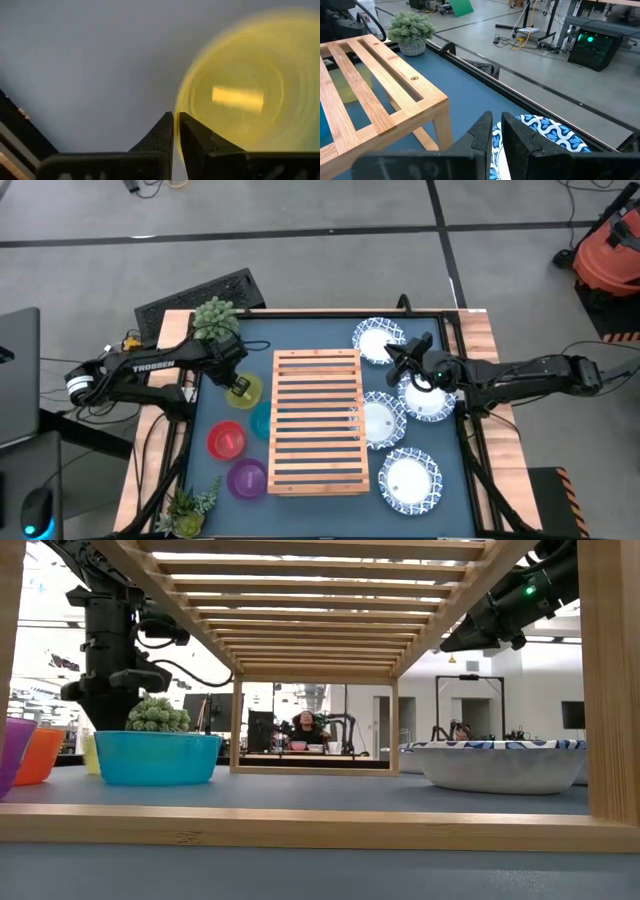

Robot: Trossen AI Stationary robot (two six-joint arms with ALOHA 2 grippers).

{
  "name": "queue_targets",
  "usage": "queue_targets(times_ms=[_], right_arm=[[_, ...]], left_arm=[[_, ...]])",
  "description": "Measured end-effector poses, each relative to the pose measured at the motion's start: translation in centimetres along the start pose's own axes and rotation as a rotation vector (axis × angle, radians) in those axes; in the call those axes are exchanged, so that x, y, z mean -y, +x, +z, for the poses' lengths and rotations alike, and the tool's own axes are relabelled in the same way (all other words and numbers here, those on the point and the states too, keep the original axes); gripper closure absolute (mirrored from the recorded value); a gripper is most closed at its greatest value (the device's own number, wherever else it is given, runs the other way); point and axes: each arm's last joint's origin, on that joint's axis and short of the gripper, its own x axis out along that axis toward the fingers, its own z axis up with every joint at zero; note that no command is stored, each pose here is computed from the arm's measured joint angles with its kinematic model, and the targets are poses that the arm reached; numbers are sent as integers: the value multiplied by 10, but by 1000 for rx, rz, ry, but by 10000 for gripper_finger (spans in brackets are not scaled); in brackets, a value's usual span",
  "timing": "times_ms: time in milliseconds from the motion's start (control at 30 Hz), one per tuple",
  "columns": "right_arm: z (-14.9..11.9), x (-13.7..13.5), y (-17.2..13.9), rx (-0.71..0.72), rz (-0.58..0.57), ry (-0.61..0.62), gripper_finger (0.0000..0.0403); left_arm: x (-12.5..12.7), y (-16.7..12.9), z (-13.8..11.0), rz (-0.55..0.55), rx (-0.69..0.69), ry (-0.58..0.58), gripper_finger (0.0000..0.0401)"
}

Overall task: Place and stack bowls onto a shelf
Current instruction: Put the small yellow bowl on the shelf

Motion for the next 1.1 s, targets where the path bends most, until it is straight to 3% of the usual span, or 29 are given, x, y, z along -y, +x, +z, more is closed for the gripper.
queue_targets(times_ms=[400, 967, 1100], right_arm=[[-5, 1, 0, -40, -9, -32, 335], [-8, 2, 0, -70, -16, -51, 335], [-8, 1, -1, -71, -11, 130, 335]], left_arm=[[4, -12, 9, -23, 34, -202, 401], [1, -103, 39, 113, 157, -331, 401], [0, -126, 36, 115, 128, -338, 401]])
